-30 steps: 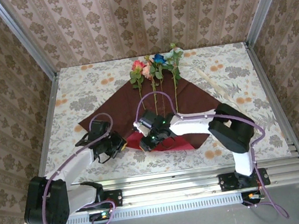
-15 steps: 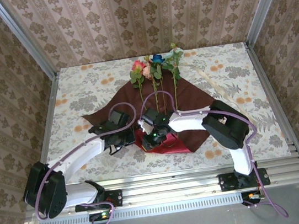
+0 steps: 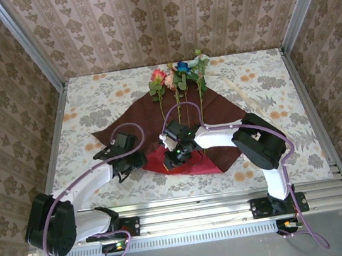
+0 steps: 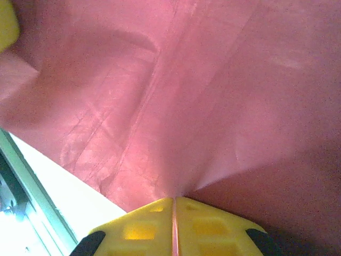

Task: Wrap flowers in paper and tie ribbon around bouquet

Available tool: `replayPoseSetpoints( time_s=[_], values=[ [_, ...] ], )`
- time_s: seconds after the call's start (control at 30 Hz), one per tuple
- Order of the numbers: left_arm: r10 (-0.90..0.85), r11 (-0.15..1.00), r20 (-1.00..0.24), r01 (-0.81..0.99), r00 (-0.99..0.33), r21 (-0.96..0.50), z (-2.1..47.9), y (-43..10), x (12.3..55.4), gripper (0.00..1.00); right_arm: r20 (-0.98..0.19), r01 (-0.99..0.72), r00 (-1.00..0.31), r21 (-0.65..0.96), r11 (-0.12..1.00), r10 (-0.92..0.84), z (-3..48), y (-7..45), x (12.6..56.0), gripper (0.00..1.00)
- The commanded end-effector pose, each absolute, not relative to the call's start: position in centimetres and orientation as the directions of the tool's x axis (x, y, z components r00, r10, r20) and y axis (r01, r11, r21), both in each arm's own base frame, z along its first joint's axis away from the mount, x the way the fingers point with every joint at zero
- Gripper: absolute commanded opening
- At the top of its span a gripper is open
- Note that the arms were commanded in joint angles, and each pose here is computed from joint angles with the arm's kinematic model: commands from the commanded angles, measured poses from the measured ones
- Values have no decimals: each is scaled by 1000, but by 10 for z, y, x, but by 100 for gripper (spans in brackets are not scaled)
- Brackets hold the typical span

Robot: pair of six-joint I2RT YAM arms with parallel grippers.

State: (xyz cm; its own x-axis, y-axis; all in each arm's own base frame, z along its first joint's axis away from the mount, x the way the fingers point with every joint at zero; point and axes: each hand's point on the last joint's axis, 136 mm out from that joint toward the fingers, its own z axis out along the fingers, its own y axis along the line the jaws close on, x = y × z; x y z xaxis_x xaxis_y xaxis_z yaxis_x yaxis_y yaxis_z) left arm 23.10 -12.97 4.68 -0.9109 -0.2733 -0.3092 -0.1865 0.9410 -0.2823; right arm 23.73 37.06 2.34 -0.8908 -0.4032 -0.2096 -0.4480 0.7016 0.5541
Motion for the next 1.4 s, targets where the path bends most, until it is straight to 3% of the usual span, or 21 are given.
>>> replayPoseSetpoints(
  time_s=[0.0,0.13,0.2,0.47,0.73,1.1,1.37],
  values=[
    [-292,927,-358,-171,-887,-334,53,-127,244,43,-152,-411,-904,572,710,-400,17,369,231,11],
    [-303,921,-377,-167,-875,-352,51,-121,248,10,-146,-406,-905,570,714,-399,15,368,230,12],
    [-299,919,-371,-161,-879,-359,50,-123,246,0,-155,-408,-907,564,718,-393,18,368,234,11],
    [-315,914,-373,-173,-873,-367,51,-119,233,0,-241,-385,-922,518,764,-302,48,379,271,14],
    [-280,920,-394,-126,-876,-372,61,-127,228,0,-190,-222,-972,548,807,-139,30,380,312,12],
    [-99,977,-475,5,-874,-211,79,-131,227,0,-75,-113,-993,509,853,-87,-3,371,307,11],
    [-18,986,-486,66,-874,-154,82,-138,229,0,-144,-150,-986,536,831,-84,27,378,319,12]
  ],
)
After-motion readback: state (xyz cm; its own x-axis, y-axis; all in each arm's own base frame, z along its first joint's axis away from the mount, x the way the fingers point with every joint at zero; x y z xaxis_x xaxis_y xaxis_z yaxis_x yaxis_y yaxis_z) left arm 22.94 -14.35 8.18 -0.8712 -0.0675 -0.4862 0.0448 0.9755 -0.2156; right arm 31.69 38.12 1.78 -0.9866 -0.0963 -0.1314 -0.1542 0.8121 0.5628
